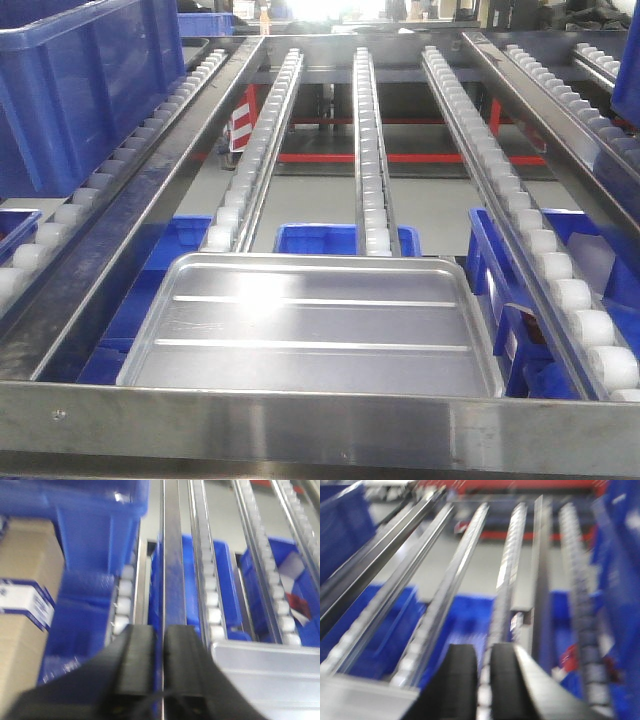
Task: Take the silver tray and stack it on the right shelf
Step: 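Raise both arms from rest toward the silver tray on the shelf, then lower both grippers onto opposite short edges of the silver tray and close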
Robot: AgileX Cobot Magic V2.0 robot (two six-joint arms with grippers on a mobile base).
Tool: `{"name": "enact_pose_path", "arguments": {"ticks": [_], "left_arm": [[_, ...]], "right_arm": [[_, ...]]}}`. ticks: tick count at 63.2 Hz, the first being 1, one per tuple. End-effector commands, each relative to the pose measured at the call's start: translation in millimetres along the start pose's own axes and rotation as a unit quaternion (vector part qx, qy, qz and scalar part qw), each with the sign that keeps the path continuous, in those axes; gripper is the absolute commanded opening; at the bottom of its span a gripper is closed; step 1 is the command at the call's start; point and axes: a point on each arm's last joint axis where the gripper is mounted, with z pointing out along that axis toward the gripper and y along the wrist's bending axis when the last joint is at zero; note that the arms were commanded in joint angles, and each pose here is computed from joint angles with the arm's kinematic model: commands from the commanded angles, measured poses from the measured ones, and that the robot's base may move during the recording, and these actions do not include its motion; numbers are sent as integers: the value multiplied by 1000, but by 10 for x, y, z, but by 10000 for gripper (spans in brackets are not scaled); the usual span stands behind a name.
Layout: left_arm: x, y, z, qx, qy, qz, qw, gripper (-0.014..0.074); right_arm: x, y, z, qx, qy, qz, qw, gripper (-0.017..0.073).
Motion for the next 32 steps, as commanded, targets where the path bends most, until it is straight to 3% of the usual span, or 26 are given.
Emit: {"name": "enact_pose_path", "arguments": {"ticks": [1,5,12,19,25,28,32], "left_arm": [[-159,-66,20,20,-21,-8,1000,262],[-162,-121,78,36,-3,0,999,349],[-143,-392,138,114,24,35,993,358],[-24,-808,212,216,76,85,970,358],[62,-1083,289,261,93,132,952,356],[101,-1174,350,272,96,138,948,346],[159,-1262,488,272,119,124,947,321]], "right_arm": [[-183,106,88,-41,-22,10,999,417],[-183,224,200,-82,6,24,996,465],[-179,444,364,-142,58,24,988,479],[-112,638,541,-177,105,23,978,479],[-13,746,713,-184,131,35,973,479],[26,779,790,-183,144,51,971,479],[51,816,858,-182,166,59,967,479]]}}
